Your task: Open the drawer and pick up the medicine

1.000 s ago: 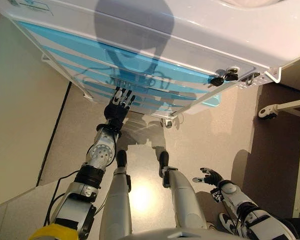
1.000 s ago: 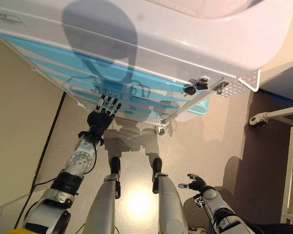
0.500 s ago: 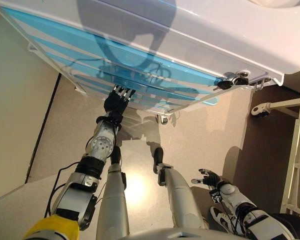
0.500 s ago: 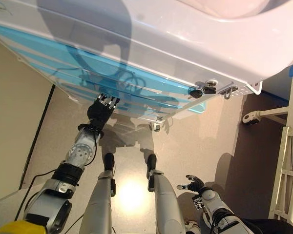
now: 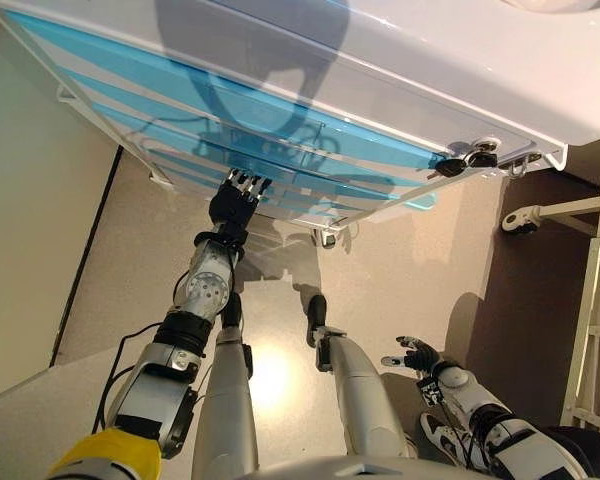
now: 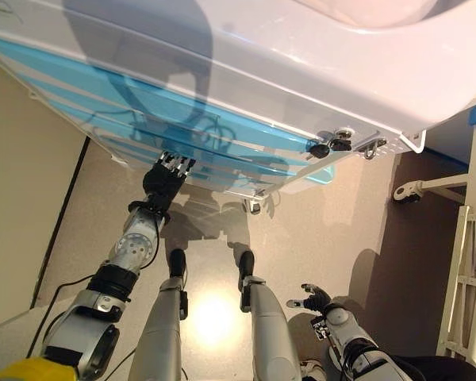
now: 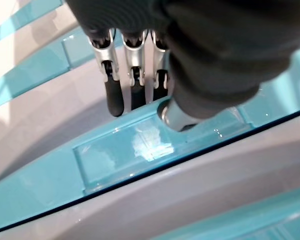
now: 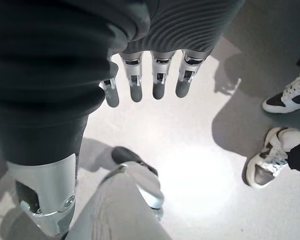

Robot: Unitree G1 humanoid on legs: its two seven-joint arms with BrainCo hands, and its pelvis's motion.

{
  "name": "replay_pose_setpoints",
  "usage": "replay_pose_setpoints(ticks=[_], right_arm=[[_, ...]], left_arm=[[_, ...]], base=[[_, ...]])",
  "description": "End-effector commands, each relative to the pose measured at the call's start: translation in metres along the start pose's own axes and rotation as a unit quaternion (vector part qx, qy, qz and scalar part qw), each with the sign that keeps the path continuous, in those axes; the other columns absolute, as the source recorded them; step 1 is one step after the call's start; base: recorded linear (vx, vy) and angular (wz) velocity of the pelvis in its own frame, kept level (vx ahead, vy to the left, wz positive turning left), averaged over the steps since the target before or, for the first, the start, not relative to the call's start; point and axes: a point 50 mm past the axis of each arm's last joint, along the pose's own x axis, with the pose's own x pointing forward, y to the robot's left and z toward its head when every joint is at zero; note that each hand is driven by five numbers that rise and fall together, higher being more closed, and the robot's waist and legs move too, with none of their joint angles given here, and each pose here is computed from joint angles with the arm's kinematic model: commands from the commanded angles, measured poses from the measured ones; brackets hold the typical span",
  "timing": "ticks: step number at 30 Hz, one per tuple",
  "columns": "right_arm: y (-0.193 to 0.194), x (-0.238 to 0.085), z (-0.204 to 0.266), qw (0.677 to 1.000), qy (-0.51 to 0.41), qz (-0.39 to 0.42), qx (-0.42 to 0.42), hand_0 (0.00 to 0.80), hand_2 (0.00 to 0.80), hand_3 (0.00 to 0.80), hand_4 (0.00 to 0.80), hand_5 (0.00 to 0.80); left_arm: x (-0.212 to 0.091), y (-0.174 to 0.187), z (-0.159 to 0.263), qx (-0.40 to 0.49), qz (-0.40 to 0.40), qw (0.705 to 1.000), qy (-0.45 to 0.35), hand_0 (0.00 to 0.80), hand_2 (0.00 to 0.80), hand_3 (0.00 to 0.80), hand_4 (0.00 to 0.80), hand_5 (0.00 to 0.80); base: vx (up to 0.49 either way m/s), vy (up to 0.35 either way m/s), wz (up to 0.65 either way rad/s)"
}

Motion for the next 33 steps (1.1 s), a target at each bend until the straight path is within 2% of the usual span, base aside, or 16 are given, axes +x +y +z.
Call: replay_pose_setpoints(ticks=[1,11,18,21,26,28,29,30,33], right_arm=[[-0.018,-0.004,-0.004,1.0,-0.004,-0.021,-0.019,0.0,0.0,0.0,0.0,0.0],[-0.022,-0.008,-0.002,0.999,-0.015,-0.025,-0.032,0.0,0.0,0.0,0.0,0.0],[-0.029,-0.011,-0.009,0.999,-0.006,-0.038,-0.034,0.0,0.0,0.0,0.0,0.0],[-0.032,-0.012,-0.016,0.999,0.006,-0.043,-0.026,0.0,0.0,0.0,0.0,0.0],[-0.031,-0.013,-0.023,0.998,0.017,-0.04,-0.036,0.0,0.0,0.0,0.0,0.0],[-0.03,-0.013,-0.025,0.998,0.021,-0.038,-0.039,0.0,0.0,0.0,0.0,0.0],[-0.027,-0.012,-0.026,0.998,0.023,-0.035,-0.041,0.0,0.0,0.0,0.0,0.0],[-0.027,-0.012,-0.026,0.998,0.023,-0.035,-0.041,0.0,0.0,0.0,0.0,0.0],[-0.017,-0.01,-0.027,0.998,0.03,-0.021,-0.052,0.0,0.0,0.0,0.0,0.0]], left_arm=[[0.007,-0.052,-0.014,-0.014,-0.127,0.992,0.007,0.8,0.8,0.8,0.8,0.8],[-0.031,-0.039,-0.042,-0.053,-0.114,0.991,0.039,0.8,0.8,0.8,0.8,0.8],[-0.057,-0.04,-0.056,-0.062,-0.129,0.987,0.073,0.8,0.8,0.8,0.8,0.8],[-0.079,-0.05,-0.06,-0.079,-0.166,0.978,0.095,0.8,0.8,0.8,0.8,0.8],[-0.094,-0.081,-0.047,-0.069,-0.256,0.96,0.094,0.8,0.8,0.8,0.8,0.8],[-0.096,-0.104,-0.032,-0.062,-0.314,0.945,0.067,0.8,0.8,0.8,0.8,0.8],[-0.1,-0.125,-0.014,-0.051,-0.37,0.927,0.03,0.8,0.8,0.8,0.8,0.8],[-0.1,-0.125,-0.014,-0.051,-0.37,0.927,0.03,0.8,0.8,0.8,0.8,0.8],[-0.108,-0.158,0.012,-0.052,-0.448,0.892,-0.036,0.8,0.8,0.8,0.8,0.8]], base=[[-0.054,-0.036,0.01],[-0.048,-0.067,0.12],[-0.041,-0.093,0.34],[0.002,-0.092,0.38],[0.002,-0.018,0.32],[0.007,-0.006,0.26],[0.004,-0.001,0.16],[0.001,0.006,0.15],[0.003,0.007,0.04]])
